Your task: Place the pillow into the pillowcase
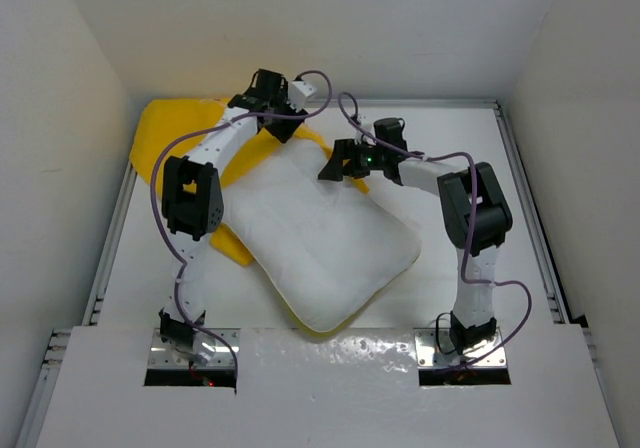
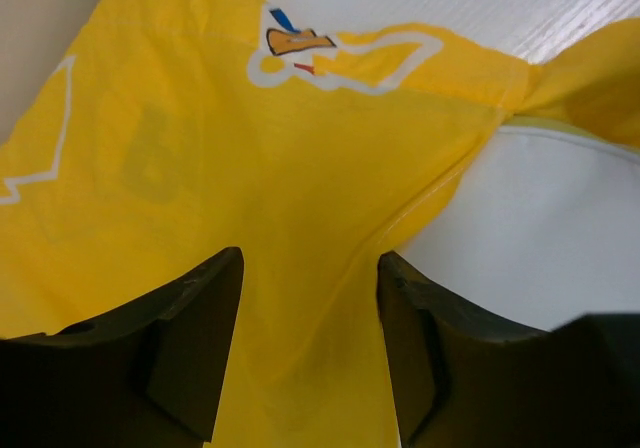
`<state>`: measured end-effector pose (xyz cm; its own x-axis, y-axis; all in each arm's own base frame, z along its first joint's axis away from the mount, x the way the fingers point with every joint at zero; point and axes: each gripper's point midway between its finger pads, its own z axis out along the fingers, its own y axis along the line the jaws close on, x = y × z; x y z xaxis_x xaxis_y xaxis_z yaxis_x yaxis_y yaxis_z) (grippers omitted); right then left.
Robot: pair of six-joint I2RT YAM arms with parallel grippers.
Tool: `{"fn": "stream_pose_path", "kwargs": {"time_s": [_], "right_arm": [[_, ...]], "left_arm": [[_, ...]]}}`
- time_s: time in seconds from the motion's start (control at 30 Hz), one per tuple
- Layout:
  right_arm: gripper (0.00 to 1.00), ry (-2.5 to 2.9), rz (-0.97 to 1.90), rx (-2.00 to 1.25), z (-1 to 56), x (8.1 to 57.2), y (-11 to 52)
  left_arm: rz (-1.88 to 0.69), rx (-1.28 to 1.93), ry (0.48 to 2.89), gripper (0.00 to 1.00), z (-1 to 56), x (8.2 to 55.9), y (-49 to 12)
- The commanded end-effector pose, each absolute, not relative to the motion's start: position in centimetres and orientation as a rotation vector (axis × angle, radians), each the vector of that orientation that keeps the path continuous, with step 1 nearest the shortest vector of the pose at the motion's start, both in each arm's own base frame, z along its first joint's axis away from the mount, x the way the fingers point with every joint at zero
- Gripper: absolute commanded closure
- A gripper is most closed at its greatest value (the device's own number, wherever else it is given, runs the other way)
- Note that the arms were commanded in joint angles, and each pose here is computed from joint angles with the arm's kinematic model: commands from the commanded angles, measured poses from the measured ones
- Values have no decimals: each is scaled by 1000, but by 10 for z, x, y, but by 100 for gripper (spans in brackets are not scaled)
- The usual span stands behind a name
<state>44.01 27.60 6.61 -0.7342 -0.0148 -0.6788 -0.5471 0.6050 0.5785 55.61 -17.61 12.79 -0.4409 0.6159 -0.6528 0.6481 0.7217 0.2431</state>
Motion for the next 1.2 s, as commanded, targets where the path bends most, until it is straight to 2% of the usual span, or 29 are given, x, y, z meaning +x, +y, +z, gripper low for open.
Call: {"fn": "stream_pose_path", "kwargs": {"time_s": [0.0,0.23,0.3,0.37,0.4,0.43,0.47,0.53,0.7,0.83,1.03,1.13,1.17], "right_arm": [[1,2108,1059,-393,101,468,270],[1,2138,1096,-375,82,488,282],[5,2163,1090,-359,68,486,284],[23,2175,1109,-374,60,480,291],[34,2193,1141,-394,54,472,296],[65,2202,1148,-401,54,470,299],[78,2209,1156,-415,53,465,304],[99,2196,1152,-441,61,460,309],[100,2087,1148,-671,99,430,336],[100,1926,1144,-735,140,414,353],[100,1742,1143,-485,192,457,353],[100,1668,1181,-119,212,494,332],[100,1624,1115,33,213,515,314]], "left_arm": [[-36,984,2121,45,139,559,-176],[-148,1106,2221,45,108,528,-182],[-167,1094,2252,49,98,521,-181],[-205,1076,2245,63,97,520,-186],[-227,1037,2260,79,95,520,-189],[-226,1003,2243,87,98,526,-192],[-239,936,2244,97,106,532,-194],[-269,890,2216,100,122,539,-200],[-445,870,2025,100,212,540,-233],[-532,952,1995,100,223,523,-248],[-748,1179,2077,100,180,461,-267],[-841,1252,2079,100,173,436,-271],[-865,1264,2091,100,174,429,-270]]}}
